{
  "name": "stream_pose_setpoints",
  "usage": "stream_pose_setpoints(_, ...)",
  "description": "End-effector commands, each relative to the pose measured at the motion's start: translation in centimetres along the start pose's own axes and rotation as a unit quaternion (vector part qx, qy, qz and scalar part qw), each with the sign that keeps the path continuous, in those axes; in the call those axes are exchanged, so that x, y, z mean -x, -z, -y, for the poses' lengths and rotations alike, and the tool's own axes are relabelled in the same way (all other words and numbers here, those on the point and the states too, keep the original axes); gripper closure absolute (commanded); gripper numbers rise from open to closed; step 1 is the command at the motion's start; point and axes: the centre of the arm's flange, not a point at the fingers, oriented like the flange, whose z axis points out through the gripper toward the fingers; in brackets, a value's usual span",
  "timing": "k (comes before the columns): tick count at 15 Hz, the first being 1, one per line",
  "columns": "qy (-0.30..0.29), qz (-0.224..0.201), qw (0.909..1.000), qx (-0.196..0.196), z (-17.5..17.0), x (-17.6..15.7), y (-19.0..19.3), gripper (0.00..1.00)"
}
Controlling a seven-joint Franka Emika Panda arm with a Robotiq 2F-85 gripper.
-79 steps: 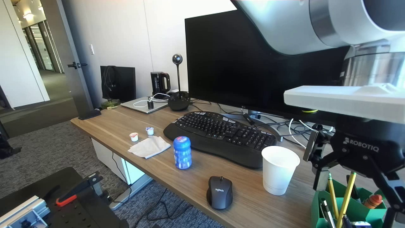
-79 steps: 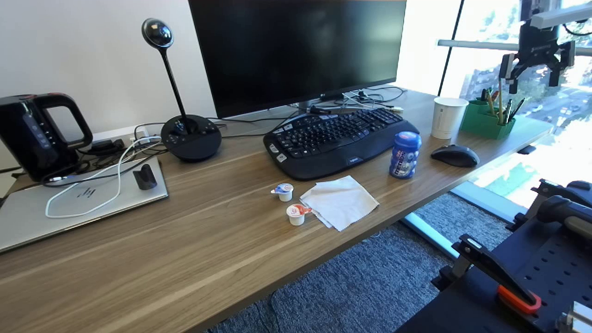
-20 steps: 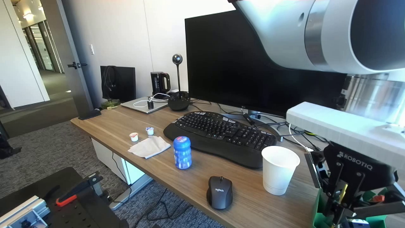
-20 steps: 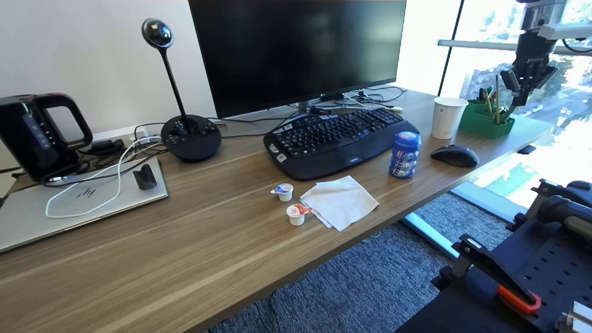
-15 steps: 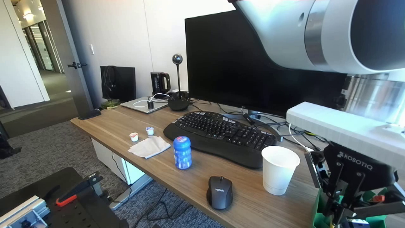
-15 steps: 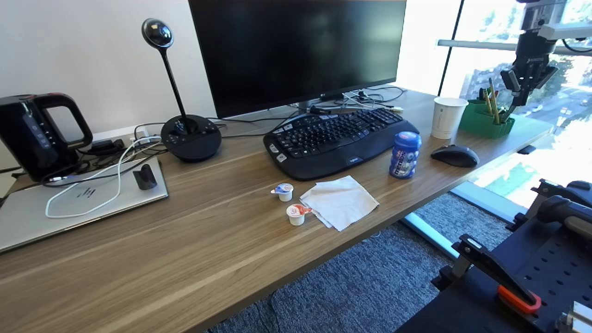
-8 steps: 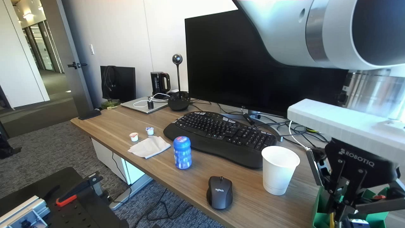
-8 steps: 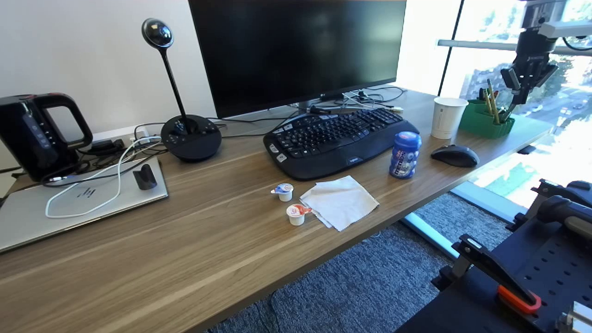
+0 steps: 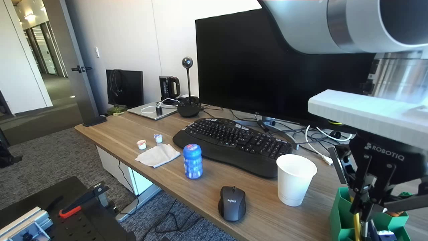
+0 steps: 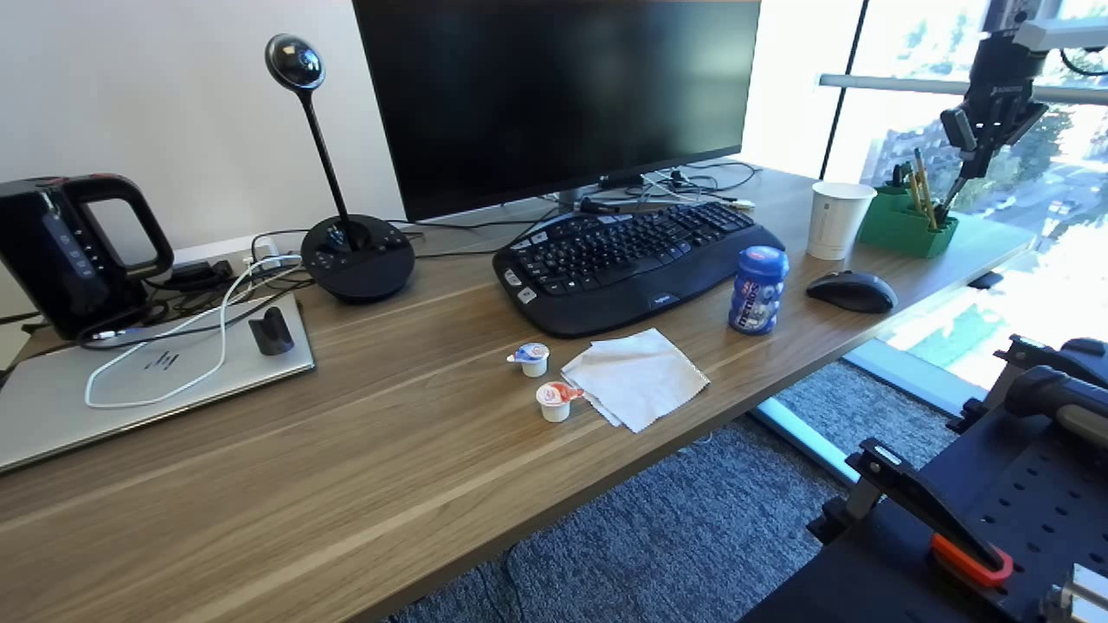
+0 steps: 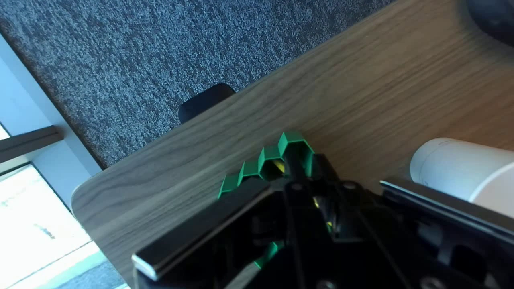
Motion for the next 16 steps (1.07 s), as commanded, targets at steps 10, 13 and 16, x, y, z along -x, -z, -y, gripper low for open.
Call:
stream_pose_setpoints(10,0.009,-0.019,0.9997,-0.009,-0.8,1.1,4.5,0.97)
stream_pose_setpoints(13,0.011,-0.017,0.9997,-0.012,-1.1,1.4,5.1,0.97)
stream_pose_setpoints(16,0.02,-0.013,0.9996,-0.015,-1.4,2.1,6.1,0.97)
